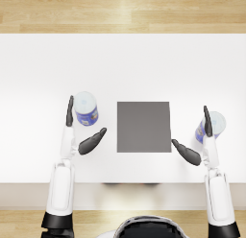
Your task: Pick up the blue can on the left and place it in the middle, then pick up the blue can on the right and place it on top of the can in the middle
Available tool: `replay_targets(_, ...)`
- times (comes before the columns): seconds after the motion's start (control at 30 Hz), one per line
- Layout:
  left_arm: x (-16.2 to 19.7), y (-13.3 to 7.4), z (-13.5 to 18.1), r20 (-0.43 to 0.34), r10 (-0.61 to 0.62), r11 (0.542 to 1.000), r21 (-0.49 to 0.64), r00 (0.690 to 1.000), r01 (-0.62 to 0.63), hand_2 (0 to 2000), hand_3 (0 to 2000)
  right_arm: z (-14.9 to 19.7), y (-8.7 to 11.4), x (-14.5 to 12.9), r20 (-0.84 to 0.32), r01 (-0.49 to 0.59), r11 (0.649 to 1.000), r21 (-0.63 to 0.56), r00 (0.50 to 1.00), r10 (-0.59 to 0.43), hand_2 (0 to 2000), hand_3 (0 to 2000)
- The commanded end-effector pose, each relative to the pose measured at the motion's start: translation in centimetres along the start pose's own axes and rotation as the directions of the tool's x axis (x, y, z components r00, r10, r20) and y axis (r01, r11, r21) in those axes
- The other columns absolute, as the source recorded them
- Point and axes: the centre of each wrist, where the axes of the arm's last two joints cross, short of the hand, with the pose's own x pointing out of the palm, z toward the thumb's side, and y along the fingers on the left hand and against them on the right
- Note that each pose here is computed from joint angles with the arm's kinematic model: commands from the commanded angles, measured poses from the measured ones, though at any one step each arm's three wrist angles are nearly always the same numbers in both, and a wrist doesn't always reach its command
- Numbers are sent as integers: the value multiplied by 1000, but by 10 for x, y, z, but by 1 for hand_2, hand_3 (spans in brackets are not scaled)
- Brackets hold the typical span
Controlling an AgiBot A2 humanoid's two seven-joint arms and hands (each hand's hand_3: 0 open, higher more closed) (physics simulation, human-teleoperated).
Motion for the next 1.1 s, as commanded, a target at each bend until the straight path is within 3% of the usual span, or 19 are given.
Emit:
replay_targets(0.03,-18,21,6,-18,76,997,29,997,-75,0,0,14,-5,-19,-38,73,996,-60,996,-76,0,0)
replay_targets(0.27,-24,31,-22,-55,103,992,-73,993,-107,0,0,9,-4,-45,-103,183,982,-44,977,-186,0,0)
replay_targets(0.4,-21,30,-40,-53,95,985,-139,994,-102,0,0,-12,0,-55,-108,225,974,33,969,-221,0,0)
replay_targets(0.73,-14,29,-77,-37,86,956,-278,996,-92,0,0,-59,9,-50,-92,220,952,214,975,-205,0,0)
replay_targets(1.1,-1,20,-110,-20,58,913,-404,998,-61,0,0,-104,20,-49,-77,232,894,383,973,-219,0,0)
